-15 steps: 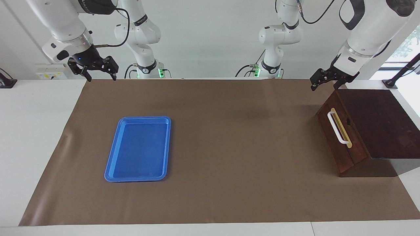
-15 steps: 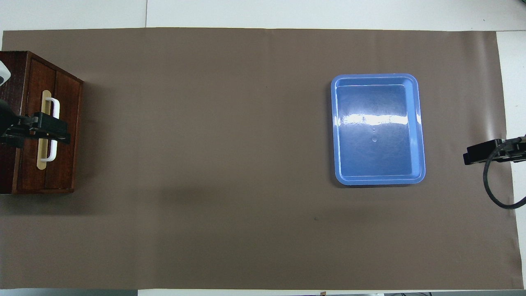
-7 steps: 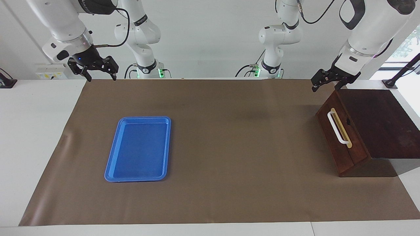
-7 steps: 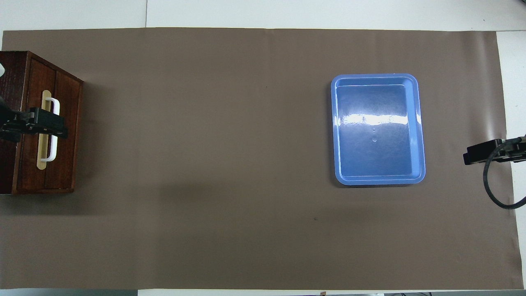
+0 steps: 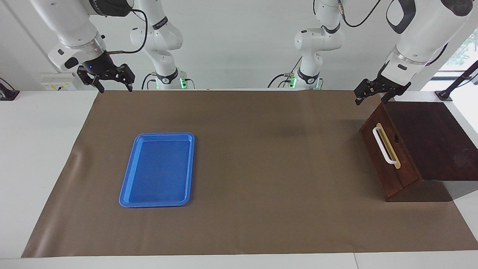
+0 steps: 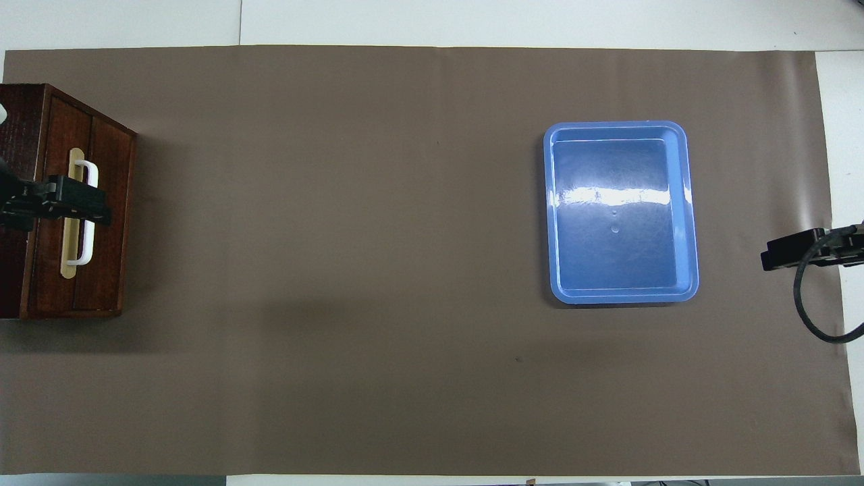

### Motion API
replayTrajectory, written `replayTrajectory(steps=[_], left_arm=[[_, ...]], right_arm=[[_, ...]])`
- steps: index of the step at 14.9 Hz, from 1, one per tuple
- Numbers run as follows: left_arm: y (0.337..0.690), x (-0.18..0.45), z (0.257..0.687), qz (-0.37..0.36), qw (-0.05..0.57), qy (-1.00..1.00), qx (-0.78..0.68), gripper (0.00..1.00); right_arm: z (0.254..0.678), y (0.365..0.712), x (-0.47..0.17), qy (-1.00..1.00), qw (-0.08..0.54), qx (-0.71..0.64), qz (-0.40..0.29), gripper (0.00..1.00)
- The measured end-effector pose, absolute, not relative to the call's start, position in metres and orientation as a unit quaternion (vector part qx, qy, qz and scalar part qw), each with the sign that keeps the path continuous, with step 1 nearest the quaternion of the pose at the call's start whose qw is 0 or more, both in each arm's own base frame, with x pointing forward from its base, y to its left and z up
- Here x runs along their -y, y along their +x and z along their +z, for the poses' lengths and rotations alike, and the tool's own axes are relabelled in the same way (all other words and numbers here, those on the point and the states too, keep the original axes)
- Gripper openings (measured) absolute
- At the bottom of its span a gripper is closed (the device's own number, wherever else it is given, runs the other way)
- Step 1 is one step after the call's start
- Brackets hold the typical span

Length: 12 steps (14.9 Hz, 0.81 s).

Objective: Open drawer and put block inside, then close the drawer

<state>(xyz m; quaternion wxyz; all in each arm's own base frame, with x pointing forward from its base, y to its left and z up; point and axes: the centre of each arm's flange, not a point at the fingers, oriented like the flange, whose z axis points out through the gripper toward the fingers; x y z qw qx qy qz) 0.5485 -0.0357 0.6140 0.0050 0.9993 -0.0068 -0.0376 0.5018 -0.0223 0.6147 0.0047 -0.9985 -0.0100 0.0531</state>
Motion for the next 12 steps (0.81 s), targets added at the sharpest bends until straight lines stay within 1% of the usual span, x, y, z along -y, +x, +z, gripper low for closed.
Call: replayTrajectory(steps=[12], left_arm=[[0.5492, 0.0339, 0.6144, -0.035, 0.005, 0.999, 0.012, 1.00]], right_arm=[[0.6147, 0.5016, 0.0255, -0.999, 0.005, 0.007, 0.053, 1.00]])
